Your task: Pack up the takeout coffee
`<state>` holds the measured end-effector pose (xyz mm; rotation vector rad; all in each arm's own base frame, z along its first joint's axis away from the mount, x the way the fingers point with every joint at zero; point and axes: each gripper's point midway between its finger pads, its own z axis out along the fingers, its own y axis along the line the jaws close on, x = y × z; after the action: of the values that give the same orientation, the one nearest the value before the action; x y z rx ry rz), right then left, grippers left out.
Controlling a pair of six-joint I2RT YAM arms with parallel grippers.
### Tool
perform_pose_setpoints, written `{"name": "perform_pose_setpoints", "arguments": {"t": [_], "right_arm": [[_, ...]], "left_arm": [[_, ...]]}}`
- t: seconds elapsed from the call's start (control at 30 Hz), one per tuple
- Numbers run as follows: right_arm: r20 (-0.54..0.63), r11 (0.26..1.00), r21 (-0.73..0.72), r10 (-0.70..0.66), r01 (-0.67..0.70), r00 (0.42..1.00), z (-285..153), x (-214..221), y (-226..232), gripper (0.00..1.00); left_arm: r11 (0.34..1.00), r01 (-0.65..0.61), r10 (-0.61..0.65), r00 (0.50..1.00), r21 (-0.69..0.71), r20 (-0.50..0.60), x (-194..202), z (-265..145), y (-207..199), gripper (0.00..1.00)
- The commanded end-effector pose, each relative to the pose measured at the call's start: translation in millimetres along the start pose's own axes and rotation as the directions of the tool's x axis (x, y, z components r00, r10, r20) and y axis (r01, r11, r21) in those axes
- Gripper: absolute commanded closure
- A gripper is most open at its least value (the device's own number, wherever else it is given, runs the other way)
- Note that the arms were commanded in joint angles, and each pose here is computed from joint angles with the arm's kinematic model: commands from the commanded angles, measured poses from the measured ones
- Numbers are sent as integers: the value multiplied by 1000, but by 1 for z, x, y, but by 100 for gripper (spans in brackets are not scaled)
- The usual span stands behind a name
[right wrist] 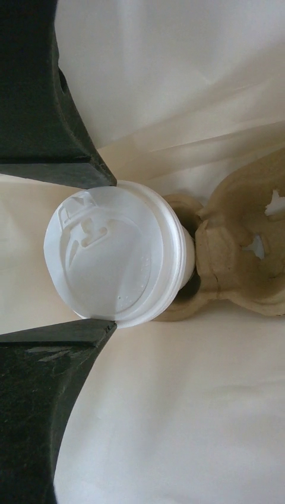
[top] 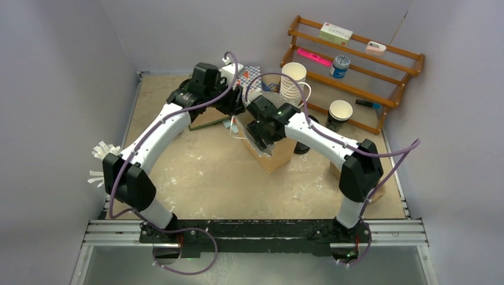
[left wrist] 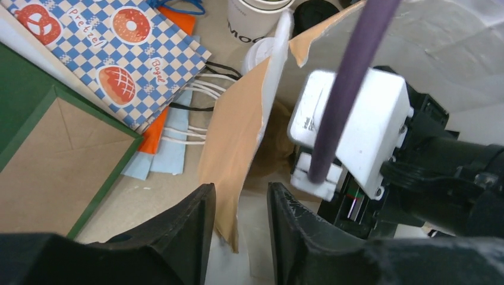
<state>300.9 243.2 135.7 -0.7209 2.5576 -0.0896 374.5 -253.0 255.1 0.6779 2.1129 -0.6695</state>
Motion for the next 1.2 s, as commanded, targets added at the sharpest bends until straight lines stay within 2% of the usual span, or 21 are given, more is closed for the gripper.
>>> {"name": "perform_pose_setpoints", "arguments": {"t": [0.0, 0.07, 0.23, 0.53, 0.83, 0.97, 1.17], "right_arm": [[-238, 990, -138, -1, -33, 971, 14, 47, 32, 59], [-254, 989, -144, -6, -31, 967, 18, 48, 34, 59], [-299, 986, -163, -16, -34, 954, 30, 60, 41, 60], [-350, 985, -165, -18, -43, 937, 49, 82, 42, 60], [-394, 981, -186, -23, -55, 919, 67, 97, 49, 60], [-371, 985, -166, -17, -49, 928, 57, 87, 42, 61], [-262, 990, -133, 21, -58, 965, 18, 46, 27, 58]], "left_arm": [[997, -29, 38, 991, -65, 131, -25, -22, 2, 56], [996, -34, 46, 988, -82, 149, -27, -24, 5, 52], [994, -39, 56, 982, -98, 180, -32, -31, 5, 49], [988, -49, 85, 963, -144, 255, -42, -47, 7, 49], [989, -55, 88, 965, -137, 248, -38, -49, 5, 50], [988, -56, 92, 961, -146, 259, -40, -54, 4, 51], [988, -57, 95, 956, -140, 278, -45, -61, 0, 50]]}}
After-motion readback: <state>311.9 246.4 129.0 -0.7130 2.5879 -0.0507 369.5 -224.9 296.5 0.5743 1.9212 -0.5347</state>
